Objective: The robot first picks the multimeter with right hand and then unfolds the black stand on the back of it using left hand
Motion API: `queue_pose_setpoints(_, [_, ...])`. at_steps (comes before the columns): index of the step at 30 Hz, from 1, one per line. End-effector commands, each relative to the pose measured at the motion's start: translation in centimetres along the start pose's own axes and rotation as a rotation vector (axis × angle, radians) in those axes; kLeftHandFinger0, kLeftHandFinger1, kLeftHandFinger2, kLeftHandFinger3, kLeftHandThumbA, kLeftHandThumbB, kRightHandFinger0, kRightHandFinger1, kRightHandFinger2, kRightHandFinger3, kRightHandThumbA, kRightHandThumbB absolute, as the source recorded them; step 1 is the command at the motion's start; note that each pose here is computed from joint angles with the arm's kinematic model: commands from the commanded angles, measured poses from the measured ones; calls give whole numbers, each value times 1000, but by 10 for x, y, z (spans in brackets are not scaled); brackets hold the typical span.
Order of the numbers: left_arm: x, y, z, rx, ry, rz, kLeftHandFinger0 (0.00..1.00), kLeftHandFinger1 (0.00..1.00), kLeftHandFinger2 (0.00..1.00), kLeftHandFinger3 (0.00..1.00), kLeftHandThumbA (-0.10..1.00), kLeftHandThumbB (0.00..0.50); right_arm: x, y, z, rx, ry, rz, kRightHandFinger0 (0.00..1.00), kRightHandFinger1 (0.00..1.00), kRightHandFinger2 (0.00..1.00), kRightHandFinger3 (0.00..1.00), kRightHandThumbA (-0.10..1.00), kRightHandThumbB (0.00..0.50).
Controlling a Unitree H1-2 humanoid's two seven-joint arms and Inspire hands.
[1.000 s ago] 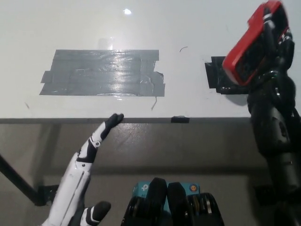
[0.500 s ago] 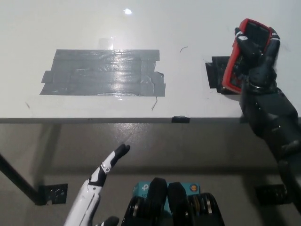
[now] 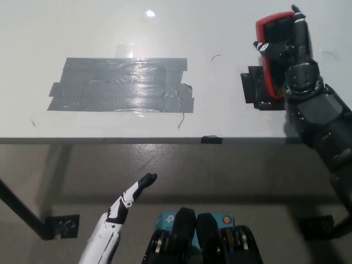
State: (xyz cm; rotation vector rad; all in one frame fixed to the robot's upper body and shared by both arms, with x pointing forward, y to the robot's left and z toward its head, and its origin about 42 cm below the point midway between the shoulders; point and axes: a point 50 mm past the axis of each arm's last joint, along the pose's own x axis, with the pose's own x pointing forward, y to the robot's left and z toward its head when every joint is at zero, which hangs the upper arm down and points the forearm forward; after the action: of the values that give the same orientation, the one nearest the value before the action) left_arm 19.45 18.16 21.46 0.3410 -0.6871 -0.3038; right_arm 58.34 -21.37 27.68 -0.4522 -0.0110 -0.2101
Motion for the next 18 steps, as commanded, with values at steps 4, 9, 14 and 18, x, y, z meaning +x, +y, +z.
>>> queue_pose_setpoints(4, [2,7,9,33,-100,58,1000,1000,1000,1000,1000,262,24,-43,57,-140,-134,189,1000,1000,1000,1000,782,425])
queue_pose_setpoints(9, [3,7,8,37,-101,61,1000,1000,1000,1000,1000,262,25,-48,52,-168,-112,204,1000,1000,1000,1000,847,461])
queue_pose_setpoints(14, [4,9,6,37,-104,63,1000,1000,1000,1000,1000,262,28,-61,61,-166,-150,191,1000,1000,1000,1000,917,500])
queue_pose_setpoints(18, [17,15,3,53,-121,64,1000,1000,1000,1000,1000,242,25,-88,108,-65,-350,130,1000,1000,1000,1000,881,449])
